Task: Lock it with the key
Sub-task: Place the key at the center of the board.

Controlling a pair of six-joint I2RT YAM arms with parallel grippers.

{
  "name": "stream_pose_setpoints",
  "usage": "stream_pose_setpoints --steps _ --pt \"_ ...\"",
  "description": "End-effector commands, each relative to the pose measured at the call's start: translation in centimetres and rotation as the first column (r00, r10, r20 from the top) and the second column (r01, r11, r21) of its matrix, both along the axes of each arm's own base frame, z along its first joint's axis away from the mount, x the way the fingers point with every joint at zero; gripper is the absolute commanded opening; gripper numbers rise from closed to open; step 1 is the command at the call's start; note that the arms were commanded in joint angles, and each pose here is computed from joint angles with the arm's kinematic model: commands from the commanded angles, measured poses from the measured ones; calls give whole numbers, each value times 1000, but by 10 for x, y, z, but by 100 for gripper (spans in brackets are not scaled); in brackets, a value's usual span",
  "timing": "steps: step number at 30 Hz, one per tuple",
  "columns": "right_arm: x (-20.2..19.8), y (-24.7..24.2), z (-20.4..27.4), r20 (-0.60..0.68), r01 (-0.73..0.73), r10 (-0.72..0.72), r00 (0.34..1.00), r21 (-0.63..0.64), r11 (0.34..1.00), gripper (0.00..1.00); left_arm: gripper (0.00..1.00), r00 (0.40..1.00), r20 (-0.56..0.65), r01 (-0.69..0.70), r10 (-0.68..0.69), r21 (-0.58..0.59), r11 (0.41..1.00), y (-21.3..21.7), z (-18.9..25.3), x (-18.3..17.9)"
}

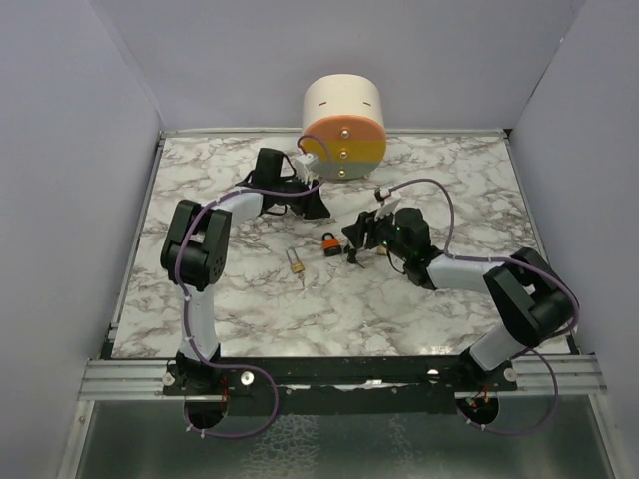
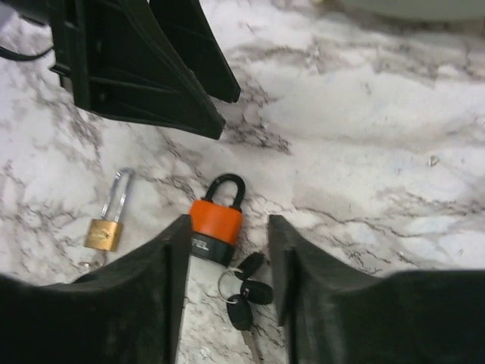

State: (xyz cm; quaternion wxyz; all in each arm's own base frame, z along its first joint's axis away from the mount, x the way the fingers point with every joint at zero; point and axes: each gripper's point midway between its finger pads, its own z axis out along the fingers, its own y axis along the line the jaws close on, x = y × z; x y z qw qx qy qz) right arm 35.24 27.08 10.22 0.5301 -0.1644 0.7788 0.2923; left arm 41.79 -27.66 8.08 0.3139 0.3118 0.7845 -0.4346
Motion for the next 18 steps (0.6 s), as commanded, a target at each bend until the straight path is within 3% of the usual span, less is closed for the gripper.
stream_pose_setpoints --steps 1,9,12,18 --pt "10 -2 69 158 37 -50 986 83 996 91 52 991 124 -50 52 -17 999 8 47 6" --pt "-9 -19 133 318 32 -93 944 193 981 95 52 979 181 -94 97 -25 995 23 74 -4" --pt "-27 -5 129 358 -109 72 931 86 990 96 52 970 200 -138 138 -12 990 32 79 -4" --pt "-43 34 92 271 -182 192 943 -61 981 98 52 949 229 -221 217 -5 975 56 88 -5"
